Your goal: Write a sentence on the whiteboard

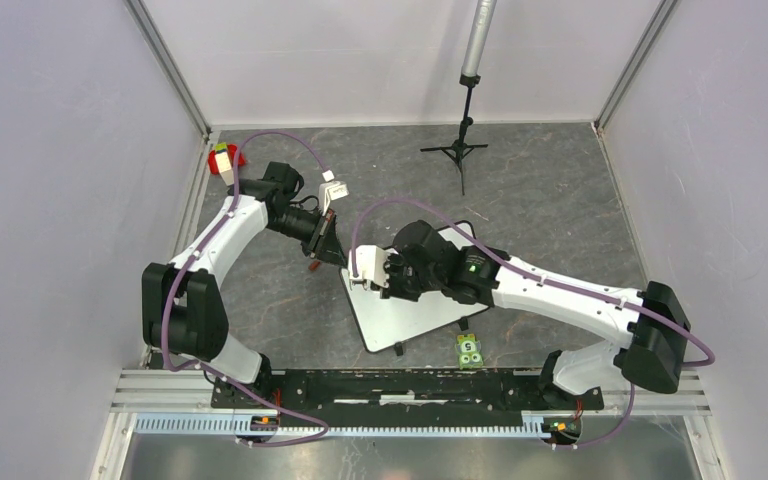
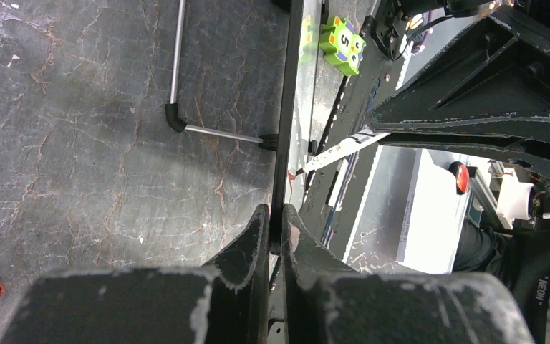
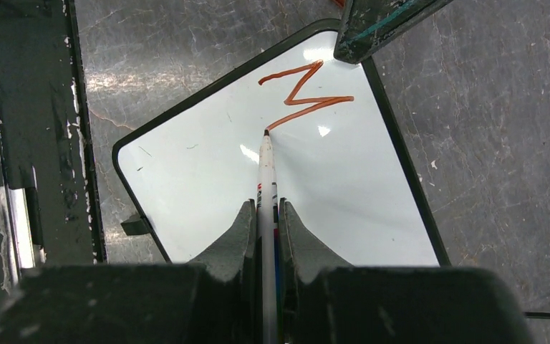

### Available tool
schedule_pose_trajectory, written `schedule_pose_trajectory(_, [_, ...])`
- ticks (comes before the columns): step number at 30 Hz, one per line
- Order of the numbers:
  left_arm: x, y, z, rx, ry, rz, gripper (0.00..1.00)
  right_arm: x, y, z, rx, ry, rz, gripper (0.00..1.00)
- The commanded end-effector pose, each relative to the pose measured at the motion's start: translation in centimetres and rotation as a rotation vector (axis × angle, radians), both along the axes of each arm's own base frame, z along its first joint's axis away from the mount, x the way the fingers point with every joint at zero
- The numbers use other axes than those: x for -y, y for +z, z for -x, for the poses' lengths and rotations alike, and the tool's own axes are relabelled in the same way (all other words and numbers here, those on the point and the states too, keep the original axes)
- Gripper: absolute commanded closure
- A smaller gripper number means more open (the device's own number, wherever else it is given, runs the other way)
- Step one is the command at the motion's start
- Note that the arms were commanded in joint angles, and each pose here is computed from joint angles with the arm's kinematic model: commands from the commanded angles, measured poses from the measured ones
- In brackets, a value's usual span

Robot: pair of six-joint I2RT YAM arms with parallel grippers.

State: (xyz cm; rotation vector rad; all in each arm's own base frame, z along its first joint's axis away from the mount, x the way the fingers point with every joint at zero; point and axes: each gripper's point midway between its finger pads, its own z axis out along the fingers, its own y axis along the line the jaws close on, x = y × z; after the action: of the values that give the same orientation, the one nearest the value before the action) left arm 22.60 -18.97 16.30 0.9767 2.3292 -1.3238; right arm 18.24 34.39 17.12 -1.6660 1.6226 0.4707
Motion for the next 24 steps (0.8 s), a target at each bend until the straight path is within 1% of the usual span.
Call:
schedule_pose_trajectory(1, [0.3,0.6,-0.5,0.067,-0.029,0.004,0.97,-0.1,2.3,0.0,0.017,-0.002,-0.047,1.0])
schedule_pose_trajectory(5, [0.2,0.7,-0.4,0.07,-0.029,0.005,0.98,-0.6,4.9,0.0,0.033,0.0,-0.116,1.0])
schedule_pose_trajectory(9, [0.2,0.7,-0.3,0.07,-0.03,0.006,0.98,-0.2,6.8,-0.7,0.059,-0.028,-0.173,1.0])
schedule_pose_trajectory(14, [0.3,0.8,-0.3,0.071,-0.03,0.008,0.98,0.6,6.4,-1.5,0.068,-0.059,-0.176,1.0])
schedule_pose_trajectory(24, [0.3,0.7,-0.3,0.071,-0.032,0.005,0.98,0.5,5.1,-1.0,0.047,-0.031,-0.159,1.0])
